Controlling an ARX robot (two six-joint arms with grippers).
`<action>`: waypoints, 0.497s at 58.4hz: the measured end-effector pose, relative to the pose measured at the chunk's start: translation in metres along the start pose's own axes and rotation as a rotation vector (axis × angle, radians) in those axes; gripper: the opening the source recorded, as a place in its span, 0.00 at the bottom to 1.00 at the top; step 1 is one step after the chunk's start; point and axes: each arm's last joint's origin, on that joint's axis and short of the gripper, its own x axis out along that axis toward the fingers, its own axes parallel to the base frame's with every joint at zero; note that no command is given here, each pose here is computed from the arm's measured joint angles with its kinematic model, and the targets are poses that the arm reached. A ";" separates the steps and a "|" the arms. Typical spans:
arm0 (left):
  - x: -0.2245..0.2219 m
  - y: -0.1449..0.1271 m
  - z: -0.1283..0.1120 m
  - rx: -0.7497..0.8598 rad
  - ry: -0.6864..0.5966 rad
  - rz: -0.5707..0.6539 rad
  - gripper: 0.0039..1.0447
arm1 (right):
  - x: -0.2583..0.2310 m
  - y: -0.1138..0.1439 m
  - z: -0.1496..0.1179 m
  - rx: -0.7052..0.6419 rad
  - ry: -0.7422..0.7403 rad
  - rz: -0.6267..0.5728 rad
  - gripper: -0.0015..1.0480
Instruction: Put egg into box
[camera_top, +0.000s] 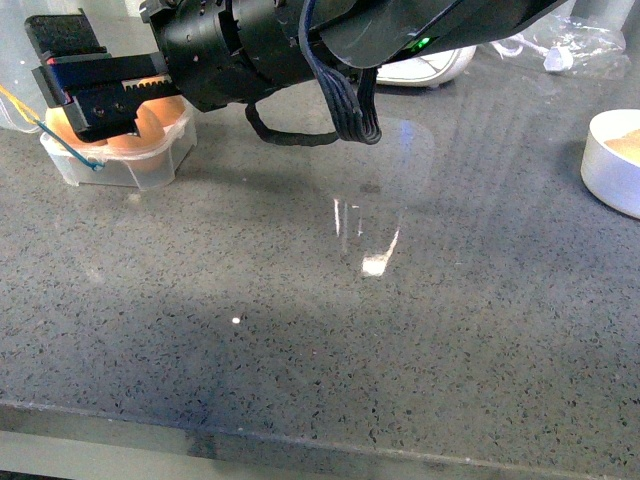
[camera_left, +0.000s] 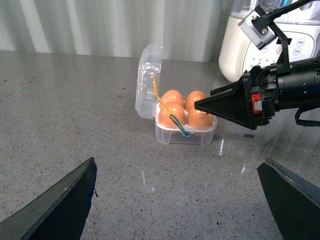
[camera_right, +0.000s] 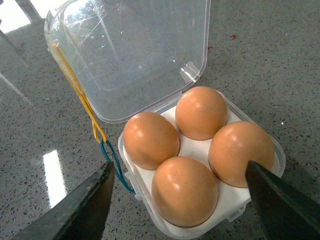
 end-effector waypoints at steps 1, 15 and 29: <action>0.000 0.000 0.000 0.000 0.000 0.000 0.94 | 0.000 0.000 0.000 0.000 0.000 0.000 0.88; 0.000 0.000 0.000 0.000 0.000 0.000 0.94 | -0.013 0.003 0.013 -0.011 -0.041 -0.005 0.93; 0.000 0.000 0.000 0.000 0.000 0.000 0.94 | -0.074 -0.004 0.036 -0.011 -0.150 -0.116 0.93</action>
